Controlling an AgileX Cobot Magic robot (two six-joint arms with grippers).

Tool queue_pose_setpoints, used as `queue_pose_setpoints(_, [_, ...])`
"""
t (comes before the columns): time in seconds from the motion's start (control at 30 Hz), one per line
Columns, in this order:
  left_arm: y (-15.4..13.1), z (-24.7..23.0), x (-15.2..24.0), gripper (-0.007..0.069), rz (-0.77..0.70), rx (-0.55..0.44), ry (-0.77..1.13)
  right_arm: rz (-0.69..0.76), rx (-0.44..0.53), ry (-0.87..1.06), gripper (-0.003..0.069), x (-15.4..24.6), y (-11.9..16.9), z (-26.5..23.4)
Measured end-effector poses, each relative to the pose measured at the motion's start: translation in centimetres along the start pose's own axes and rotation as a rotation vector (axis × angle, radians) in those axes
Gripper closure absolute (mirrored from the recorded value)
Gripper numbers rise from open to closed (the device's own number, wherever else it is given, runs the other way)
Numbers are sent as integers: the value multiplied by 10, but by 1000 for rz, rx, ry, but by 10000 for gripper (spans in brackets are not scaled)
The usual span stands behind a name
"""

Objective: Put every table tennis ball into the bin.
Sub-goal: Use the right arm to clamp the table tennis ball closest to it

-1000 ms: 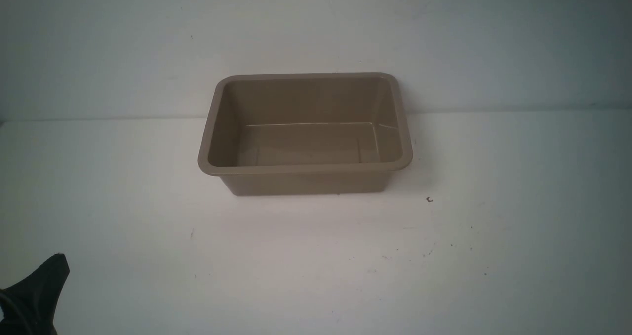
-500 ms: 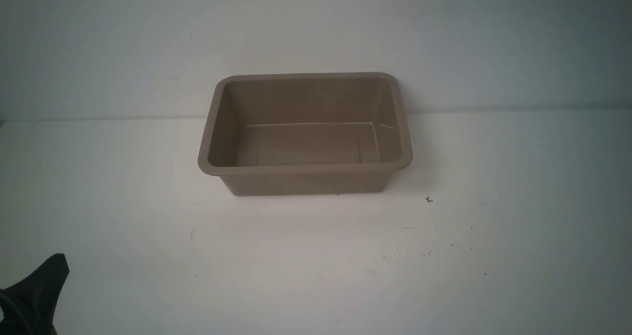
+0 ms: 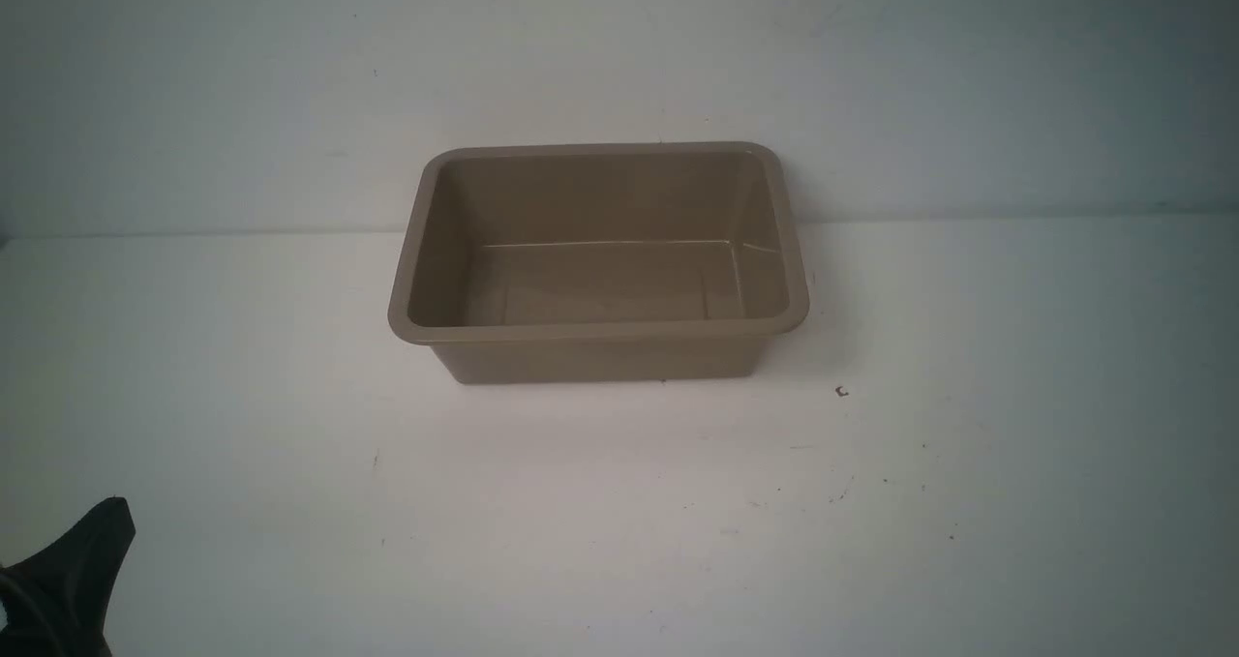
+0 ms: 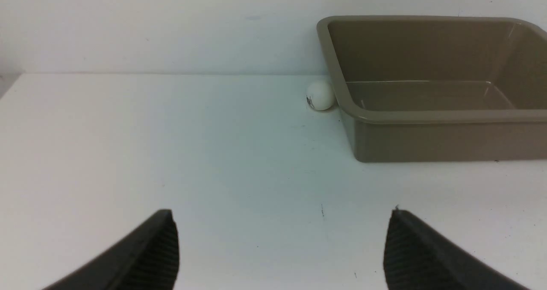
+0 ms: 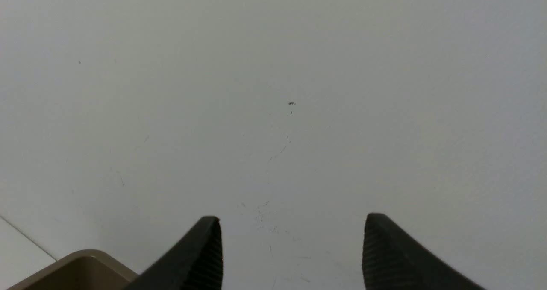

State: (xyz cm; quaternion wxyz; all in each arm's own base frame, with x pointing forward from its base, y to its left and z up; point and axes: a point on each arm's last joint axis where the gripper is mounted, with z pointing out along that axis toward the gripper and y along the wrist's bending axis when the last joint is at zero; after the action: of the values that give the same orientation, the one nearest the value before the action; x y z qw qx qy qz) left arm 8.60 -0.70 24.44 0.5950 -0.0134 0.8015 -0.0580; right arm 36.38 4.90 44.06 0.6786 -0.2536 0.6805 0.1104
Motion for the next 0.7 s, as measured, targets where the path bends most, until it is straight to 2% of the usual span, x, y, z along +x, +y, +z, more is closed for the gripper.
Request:
queue_pose_setpoints(0.4, [0, 0, 0, 42, 0, 0, 0, -59, -7, 75, 250, 7, 0, 0])
queue_pose_setpoints(0.53, [0, 0, 0, 42, -11, 0, 0, -24, -55, 103, 250, 10, 5, 0])
queue_pose_setpoints(0.7, [0, 0, 0, 42, -32, 5, 0, -4, -100, 237, 250, 23, 8, -1])
